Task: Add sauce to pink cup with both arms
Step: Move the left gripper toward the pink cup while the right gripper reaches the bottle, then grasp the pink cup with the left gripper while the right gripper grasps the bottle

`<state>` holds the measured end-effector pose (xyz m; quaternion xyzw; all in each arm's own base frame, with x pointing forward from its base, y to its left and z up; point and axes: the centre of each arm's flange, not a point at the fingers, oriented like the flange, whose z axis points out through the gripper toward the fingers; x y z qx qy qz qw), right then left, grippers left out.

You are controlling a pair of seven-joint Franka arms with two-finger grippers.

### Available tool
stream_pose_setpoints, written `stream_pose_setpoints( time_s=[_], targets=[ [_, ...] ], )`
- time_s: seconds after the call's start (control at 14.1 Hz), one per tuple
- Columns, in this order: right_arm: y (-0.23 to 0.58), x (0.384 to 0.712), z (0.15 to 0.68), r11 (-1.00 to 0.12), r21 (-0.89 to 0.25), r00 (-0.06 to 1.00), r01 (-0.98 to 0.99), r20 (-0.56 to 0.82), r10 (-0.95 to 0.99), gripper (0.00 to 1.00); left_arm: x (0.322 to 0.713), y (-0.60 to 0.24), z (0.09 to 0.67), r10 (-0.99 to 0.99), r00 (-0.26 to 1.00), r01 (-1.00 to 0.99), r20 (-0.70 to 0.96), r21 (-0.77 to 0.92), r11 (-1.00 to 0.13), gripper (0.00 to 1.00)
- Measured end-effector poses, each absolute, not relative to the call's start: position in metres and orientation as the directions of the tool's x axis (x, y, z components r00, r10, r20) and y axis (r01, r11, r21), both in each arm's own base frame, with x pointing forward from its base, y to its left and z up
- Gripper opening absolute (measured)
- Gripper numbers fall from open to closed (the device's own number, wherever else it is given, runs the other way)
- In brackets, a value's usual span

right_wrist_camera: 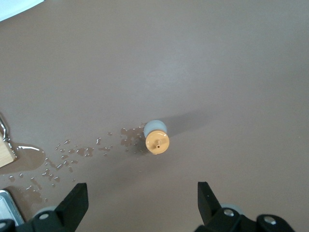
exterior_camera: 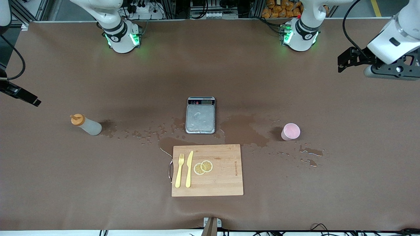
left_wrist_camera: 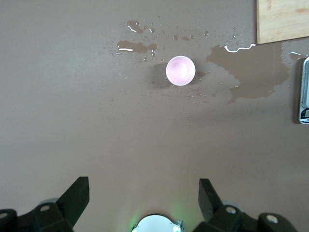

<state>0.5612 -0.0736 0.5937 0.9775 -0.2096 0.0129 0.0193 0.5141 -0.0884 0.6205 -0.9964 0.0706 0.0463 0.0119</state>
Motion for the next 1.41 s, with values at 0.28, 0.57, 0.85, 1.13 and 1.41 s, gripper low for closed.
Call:
stream_pose_setpoints(
  time_s=[0.28, 0.57, 0.85, 1.13, 1.41],
  targets=[
    [-0.097, 0.555, 0.59, -0.892, 0.04, 0.893, -0.45, 0.006, -0.45, 1.0, 0.523, -0.089, 0.574, -0.139, 0.984, -0.142, -0.109, -0.017, -0.99, 1.0],
    [-0.135, 0.549, 0.557, -0.807, 0.049, 0.797, -0.588, -0.137, -0.589, 1.0, 0.538, -0.091, 0.513, -0.14, 0.981, -0.143, -0.138, -0.014, -0.99, 1.0],
    [-0.187, 0.555, 0.515, -0.696, -0.025, 0.676, -0.718, -0.266, -0.688, 1.0, 0.56, -0.094, 0.463, -0.142, 0.979, -0.144, -0.144, -0.008, -0.99, 1.0],
    [-0.229, 0.559, 0.474, -0.632, -0.041, 0.604, -0.774, -0.344, -0.718, 1.0, 0.575, -0.091, 0.426, -0.134, 0.983, -0.135, -0.123, -0.004, -0.991, 1.0],
    [-0.27, 0.56, 0.426, -0.544, -0.086, 0.521, -0.835, -0.443, -0.73, 1.0, 0.592, -0.093, 0.379, -0.135, 0.984, -0.135, -0.113, 0.002, -0.991, 1.0]
  ],
)
